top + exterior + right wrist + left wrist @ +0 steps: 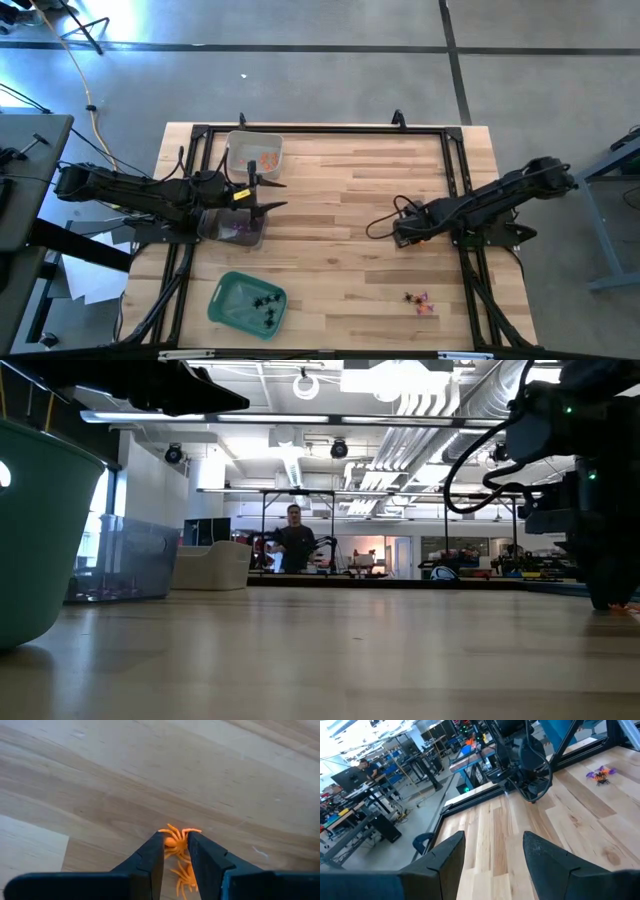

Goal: Sort Halloween decoration
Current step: Put the middle right orange spider into the gray bin

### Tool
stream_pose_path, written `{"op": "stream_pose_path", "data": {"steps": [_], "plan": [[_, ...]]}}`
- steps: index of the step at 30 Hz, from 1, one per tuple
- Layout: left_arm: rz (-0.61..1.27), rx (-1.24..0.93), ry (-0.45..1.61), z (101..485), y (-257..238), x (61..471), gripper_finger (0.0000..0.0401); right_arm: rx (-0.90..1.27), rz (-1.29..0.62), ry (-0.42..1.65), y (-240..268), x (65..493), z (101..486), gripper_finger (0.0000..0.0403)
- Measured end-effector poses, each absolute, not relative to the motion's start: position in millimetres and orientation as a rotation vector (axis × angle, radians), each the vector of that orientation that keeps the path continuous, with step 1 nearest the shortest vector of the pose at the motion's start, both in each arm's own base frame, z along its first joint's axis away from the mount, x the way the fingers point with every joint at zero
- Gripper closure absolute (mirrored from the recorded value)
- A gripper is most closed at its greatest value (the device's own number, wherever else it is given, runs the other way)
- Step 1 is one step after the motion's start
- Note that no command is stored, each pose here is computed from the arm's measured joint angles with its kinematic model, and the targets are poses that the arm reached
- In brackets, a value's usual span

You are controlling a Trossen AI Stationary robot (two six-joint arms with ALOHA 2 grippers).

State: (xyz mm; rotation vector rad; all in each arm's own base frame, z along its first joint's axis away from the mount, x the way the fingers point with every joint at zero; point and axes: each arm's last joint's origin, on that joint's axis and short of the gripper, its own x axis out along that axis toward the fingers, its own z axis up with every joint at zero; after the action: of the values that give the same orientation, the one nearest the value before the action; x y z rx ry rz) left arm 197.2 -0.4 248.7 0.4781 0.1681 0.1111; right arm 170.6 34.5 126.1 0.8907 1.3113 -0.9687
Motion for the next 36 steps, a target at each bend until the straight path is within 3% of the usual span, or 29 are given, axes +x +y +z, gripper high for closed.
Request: {"op": "stream_pose_path", "data": {"steps": [6,13,22,36], "plan": [[0.105,0.478,0.167,249,-1,197,0.0215,0.9,-0.983,1.303,34,171,126,0.0323],[0.097,0.477,0.165,249,-1,197,0.0215,0.9,-0.99,1.296,34,171,126,0.0394],[0.078,0.475,0.16,249,-1,197,0.0215,0.829,-1.004,1.3,35,181,143,0.0402],[0.039,0.472,0.156,248,-2,197,0.0215,0.768,-0.873,1.173,39,213,187,0.0402]]}}
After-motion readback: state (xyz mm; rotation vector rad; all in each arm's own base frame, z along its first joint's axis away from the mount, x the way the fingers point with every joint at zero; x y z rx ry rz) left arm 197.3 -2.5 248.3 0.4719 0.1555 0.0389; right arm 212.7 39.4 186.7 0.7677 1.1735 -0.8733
